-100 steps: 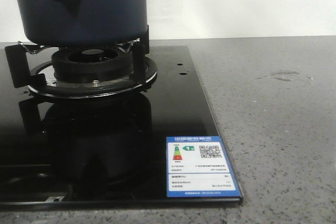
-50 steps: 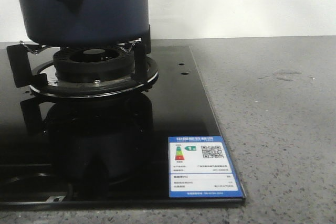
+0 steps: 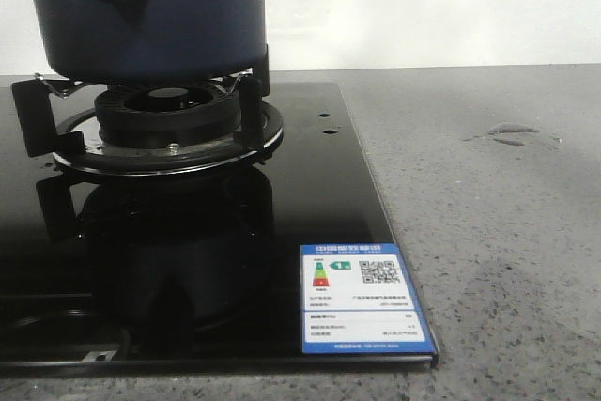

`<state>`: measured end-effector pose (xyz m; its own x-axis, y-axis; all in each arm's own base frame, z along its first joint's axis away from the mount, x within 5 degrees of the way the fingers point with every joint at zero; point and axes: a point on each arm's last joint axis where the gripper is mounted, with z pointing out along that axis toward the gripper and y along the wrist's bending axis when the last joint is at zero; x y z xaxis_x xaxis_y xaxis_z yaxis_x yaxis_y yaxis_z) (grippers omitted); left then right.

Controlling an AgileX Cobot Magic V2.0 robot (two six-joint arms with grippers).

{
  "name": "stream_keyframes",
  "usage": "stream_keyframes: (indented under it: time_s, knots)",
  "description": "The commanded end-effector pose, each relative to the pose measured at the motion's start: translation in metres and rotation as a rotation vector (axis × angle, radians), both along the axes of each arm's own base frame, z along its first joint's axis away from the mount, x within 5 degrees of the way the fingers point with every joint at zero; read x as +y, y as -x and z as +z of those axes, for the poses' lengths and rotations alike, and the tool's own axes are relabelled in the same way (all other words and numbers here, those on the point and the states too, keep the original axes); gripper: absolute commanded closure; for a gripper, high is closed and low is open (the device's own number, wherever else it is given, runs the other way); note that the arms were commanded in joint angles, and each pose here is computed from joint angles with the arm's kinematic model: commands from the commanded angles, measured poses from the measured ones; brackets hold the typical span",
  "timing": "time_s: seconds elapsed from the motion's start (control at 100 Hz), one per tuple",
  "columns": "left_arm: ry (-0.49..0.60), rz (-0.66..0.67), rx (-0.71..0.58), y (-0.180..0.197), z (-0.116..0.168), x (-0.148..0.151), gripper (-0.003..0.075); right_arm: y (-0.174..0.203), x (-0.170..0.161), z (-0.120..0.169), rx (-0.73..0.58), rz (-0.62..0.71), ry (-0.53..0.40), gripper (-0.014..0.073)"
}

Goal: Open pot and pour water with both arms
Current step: 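Carry the empty cup back and lower it onto the counter with right gripper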

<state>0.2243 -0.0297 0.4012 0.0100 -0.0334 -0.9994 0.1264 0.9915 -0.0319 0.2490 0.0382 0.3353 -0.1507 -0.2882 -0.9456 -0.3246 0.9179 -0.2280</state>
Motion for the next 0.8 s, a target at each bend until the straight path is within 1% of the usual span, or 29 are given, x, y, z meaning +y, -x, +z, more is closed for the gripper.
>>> stream_keyframes:
  time_s: [0.0, 0.15, 0.3, 0.37, 0.47, 0.52, 0.6, 0.67, 0.79]
  knots:
    - [0.031, 0.028, -0.166, 0.008, 0.028, 0.004, 0.0362, 0.007, -0.005, 0.008, -0.028, 0.048, -0.065, 0.0319]
    - [0.031, 0.028, -0.166, 0.008, 0.028, 0.004, 0.0362, 0.008, -0.022, -0.011, -0.007, 0.042, -0.113, 0.0319]
    - [0.031, 0.028, -0.166, 0.008, 0.028, 0.004, 0.0362, 0.007, -0.031, -0.028, -0.024, 0.096, -0.140, 0.0319]
    - [0.031, 0.028, -0.166, 0.008, 0.028, 0.004, 0.0362, 0.006, -0.031, -0.037, -0.025, 0.112, -0.150, 0.0319]
    - [0.031, 0.028, -0.166, 0.008, 0.028, 0.004, 0.0362, 0.002, -0.029, -0.051, -0.027, 0.166, -0.122, 0.0319]
    - [0.031, 0.028, -0.166, 0.008, 0.028, 0.004, 0.0362, -0.001, -0.028, -0.057, -0.027, 0.182, -0.127, 0.0319]
    - [0.031, 0.028, -0.166, 0.008, 0.028, 0.004, 0.0362, -0.008, -0.028, -0.066, -0.009, 0.199, -0.160, 0.0319]
    - [0.031, 0.028, -0.166, 0.008, 0.028, 0.004, 0.0362, -0.013, -0.027, -0.072, -0.012, 0.224, -0.172, 0.0319]
    - [0.031, 0.028, -0.165, 0.008, 0.028, 0.004, 0.0362, -0.022, -0.029, -0.084, -0.002, 0.217, -0.203, 0.0319]
